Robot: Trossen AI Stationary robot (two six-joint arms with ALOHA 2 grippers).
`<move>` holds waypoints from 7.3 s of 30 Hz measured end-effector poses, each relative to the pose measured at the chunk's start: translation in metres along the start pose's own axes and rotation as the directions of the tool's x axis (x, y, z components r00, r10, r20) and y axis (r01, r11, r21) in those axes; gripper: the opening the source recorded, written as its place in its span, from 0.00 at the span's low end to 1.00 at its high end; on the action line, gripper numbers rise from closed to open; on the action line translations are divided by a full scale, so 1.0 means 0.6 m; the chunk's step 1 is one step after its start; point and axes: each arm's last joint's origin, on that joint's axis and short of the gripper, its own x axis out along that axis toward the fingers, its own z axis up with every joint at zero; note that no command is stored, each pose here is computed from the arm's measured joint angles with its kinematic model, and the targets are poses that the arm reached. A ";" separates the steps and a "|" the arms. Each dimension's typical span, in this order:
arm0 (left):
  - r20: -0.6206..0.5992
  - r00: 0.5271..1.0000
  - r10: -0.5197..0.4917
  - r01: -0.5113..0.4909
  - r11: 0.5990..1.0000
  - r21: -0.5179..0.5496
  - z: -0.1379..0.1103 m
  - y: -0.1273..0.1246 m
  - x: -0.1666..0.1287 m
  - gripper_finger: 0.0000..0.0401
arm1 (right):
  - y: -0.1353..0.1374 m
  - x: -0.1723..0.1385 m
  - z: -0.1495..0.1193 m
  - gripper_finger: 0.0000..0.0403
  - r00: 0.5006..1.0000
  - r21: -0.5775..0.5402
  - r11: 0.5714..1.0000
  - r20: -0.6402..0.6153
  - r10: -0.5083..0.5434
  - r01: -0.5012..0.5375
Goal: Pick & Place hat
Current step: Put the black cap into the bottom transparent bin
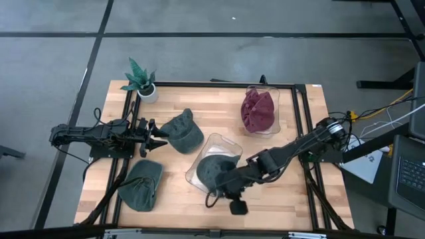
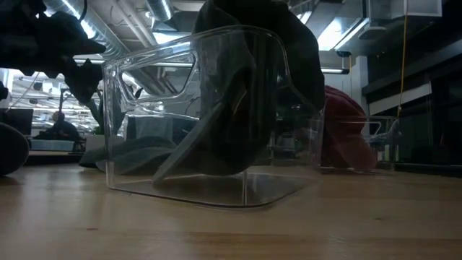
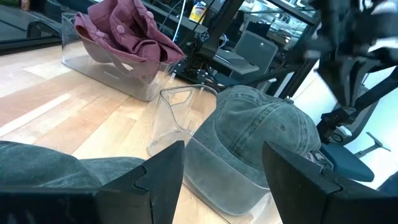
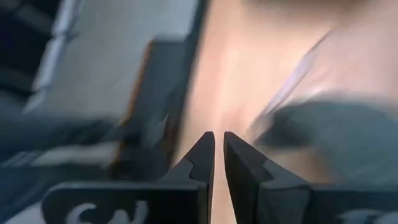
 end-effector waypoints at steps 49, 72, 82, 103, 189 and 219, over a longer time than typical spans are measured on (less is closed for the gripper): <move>0.000 1.000 0.000 0.000 1.000 0.000 0.000 0.000 0.000 0.52 | -0.099 -0.161 -0.090 0.09 0.948 -0.192 0.938 0.197 -0.250 0.287; 0.000 1.000 0.000 0.000 1.000 0.000 0.000 0.000 0.000 0.52 | -0.179 -0.174 -0.347 0.09 0.633 -0.101 0.990 0.774 0.015 0.100; 0.000 1.000 0.000 0.000 1.000 0.000 0.000 0.000 0.000 0.52 | -0.184 -0.194 -0.390 0.09 0.562 -0.216 0.971 0.818 0.121 0.105; 0.000 1.000 0.000 0.000 1.000 0.000 0.000 0.000 0.000 0.52 | -0.201 -0.202 -0.460 0.09 0.454 -0.283 0.947 0.871 0.187 0.153; -0.127 0.927 0.352 -0.256 0.844 0.472 0.117 -0.041 0.048 0.52 | -0.228 -0.170 -0.490 0.09 0.685 -0.238 0.947 0.728 0.027 0.215; -0.608 0.569 0.554 -0.056 0.764 0.643 0.114 0.093 0.168 0.52 | -0.228 -0.170 -0.490 0.09 0.685 -0.239 0.947 0.728 0.027 0.216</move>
